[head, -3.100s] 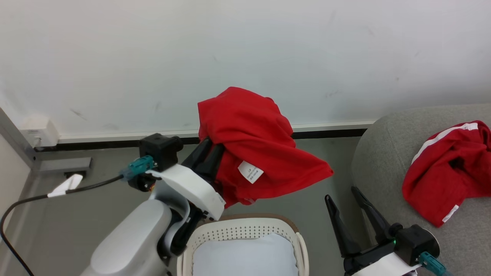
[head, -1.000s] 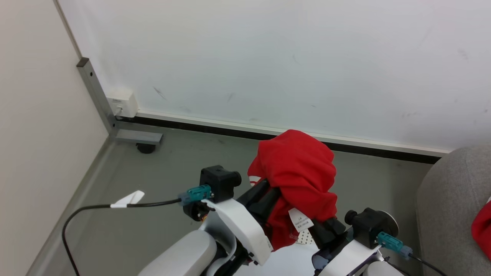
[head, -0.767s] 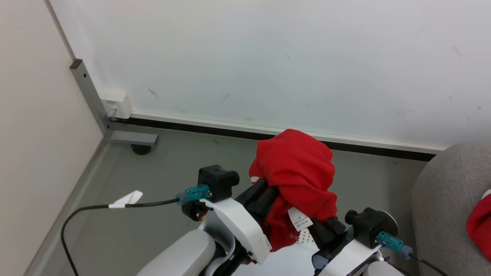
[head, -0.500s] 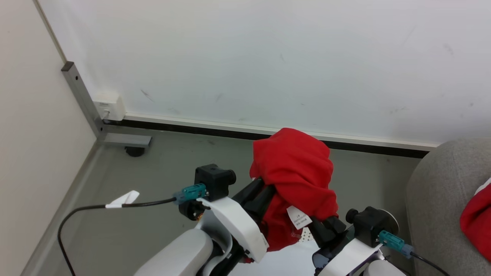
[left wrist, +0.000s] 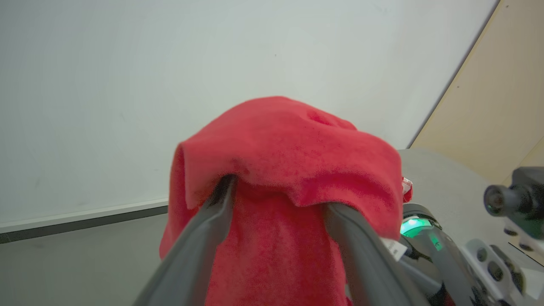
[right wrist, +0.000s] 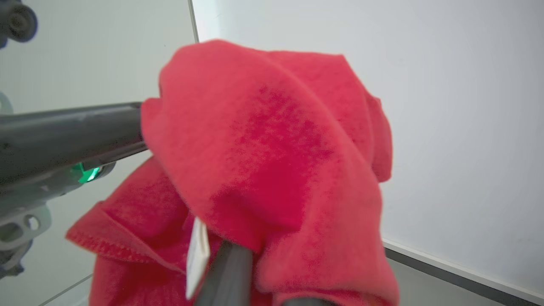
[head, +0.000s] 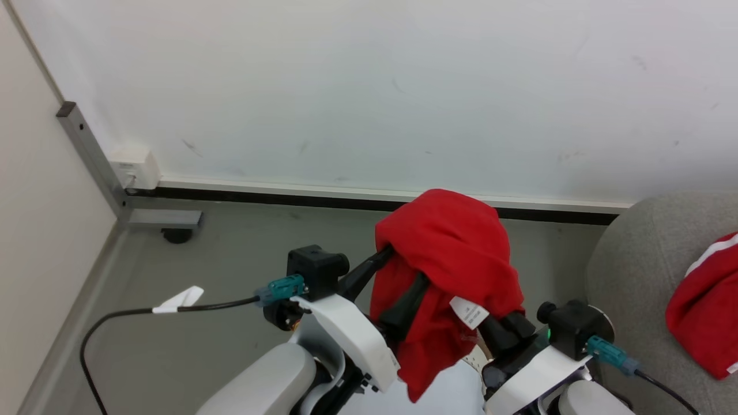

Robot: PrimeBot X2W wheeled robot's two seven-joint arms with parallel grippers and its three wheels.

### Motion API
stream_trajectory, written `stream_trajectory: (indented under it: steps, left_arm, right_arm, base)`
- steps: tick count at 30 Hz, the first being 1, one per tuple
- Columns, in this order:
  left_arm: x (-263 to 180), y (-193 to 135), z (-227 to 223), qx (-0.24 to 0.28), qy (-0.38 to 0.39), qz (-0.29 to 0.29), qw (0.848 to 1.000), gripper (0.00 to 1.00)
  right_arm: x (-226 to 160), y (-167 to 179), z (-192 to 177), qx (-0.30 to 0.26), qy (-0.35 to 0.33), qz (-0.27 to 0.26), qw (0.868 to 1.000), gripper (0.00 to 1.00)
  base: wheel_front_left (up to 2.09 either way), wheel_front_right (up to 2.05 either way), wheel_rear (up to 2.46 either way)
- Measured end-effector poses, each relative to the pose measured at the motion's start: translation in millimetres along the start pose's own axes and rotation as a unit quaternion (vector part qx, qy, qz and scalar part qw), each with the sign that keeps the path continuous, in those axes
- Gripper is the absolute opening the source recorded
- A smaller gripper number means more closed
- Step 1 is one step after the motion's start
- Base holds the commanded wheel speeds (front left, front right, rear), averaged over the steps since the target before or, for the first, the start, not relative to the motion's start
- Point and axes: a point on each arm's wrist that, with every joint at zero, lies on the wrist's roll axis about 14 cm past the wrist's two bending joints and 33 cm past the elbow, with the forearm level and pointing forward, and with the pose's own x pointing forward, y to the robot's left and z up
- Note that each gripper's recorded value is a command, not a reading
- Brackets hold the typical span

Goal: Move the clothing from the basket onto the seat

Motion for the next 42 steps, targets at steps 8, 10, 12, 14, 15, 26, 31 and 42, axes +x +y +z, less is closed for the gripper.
stream_trajectory:
  steps: [8, 10, 12, 14, 15, 26, 31, 42]
  left_arm:
    - [15.1, -13.7, -10.1, 0.002, 0.007, -0.031, 1.0, 1.0]
    - [19.0, -16.6, -16.2, 0.005, 0.012, -0.039, 0.999, 1.0]
    - [23.3, -21.5, -23.6, 0.003, 0.019, -0.05, 0.999, 1.0]
    - [28.8, -29.3, -29.4, 0.0, 0.024, -0.065, 0.998, 1.0]
    - [31.5, -33.1, -31.3, -0.002, 0.024, -0.072, 0.997, 1.0]
    - [56.0, -85.0, -55.4, -0.002, 0.035, -0.162, 0.986, 1.0]
    - [63.4, -108.9, -65.5, -0.003, 0.041, -0.2, 0.979, 1.0]
    - [69.1, -143.5, -79.7, -0.014, 0.051, -0.252, 0.966, 1.0]
  right_arm:
    - [-23.2, -54.3, 25.7, -0.029, -0.03, -0.077, 0.996, 0.0]
    - [-31.2, -66.8, 32.7, -0.038, -0.037, -0.095, 0.994, 0.0]
    - [-40.9, -80.5, 39.0, -0.047, -0.044, -0.116, 0.991, 0.0]
    - [-53.1, -95.3, 45.6, -0.058, -0.049, -0.14, 0.987, 0.0]
    - [-59.6, -102.0, 48.5, -0.063, -0.051, -0.152, 0.985, 0.0]
    - [-140.4, -151.1, 69.1, -0.103, -0.06, -0.27, 0.956, 0.0]
    - [-170.6, -159.3, 73.9, -0.111, -0.062, -0.308, 0.943, 0.0]
    - [-210.7, -165.8, 80.5, -0.118, -0.066, -0.359, 0.924, 0.0]
  base:
    - [0.0, 0.0, 0.0]
    - [0.0, 0.0, 0.0]
    - [0.0, 0.0, 0.0]
    - [0.0, 0.0, 0.0]
    - [0.0, 0.0, 0.0]
    - [0.0, 0.0, 0.0]
    - [0.0, 0.0, 0.0]
    - [0.0, 0.0, 0.0]
